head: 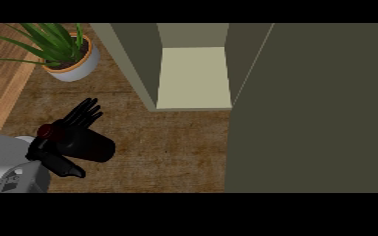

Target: Pick up the wine, place it into the cabinet and close the cabinet

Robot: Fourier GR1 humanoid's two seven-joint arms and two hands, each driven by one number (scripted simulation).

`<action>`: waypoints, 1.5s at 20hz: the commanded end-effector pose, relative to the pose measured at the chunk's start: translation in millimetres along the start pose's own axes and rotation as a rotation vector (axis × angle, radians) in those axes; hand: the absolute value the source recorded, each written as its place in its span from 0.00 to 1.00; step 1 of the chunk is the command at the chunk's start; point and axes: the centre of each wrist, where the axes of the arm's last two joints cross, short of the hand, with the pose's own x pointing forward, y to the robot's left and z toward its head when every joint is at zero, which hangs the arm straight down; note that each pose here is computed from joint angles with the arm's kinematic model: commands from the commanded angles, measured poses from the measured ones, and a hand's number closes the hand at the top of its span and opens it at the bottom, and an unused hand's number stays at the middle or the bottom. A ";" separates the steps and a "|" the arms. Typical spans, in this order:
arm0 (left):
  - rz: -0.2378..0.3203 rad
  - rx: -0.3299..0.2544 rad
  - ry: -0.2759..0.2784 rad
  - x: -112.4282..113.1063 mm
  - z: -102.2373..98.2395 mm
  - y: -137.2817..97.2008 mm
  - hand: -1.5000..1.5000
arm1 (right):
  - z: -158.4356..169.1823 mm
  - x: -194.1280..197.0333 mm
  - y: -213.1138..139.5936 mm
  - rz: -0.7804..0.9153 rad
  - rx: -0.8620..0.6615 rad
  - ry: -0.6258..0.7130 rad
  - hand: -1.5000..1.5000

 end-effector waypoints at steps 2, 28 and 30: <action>0.037 -0.083 -0.032 -7.5 -7.8 0.0 0.00 | 24.8 23.4 -0.3 -0.009 0.012 -0.056 0.00; -0.014 0.460 -0.231 -47.3 35.6 -24.2 1.00 | 15.1 15.6 -1.7 -0.008 -0.039 -0.035 0.00; -0.111 0.476 -0.274 -60.2 26.2 -52.5 1.00 | 14.1 14.7 7.2 -0.025 -0.019 -0.055 0.00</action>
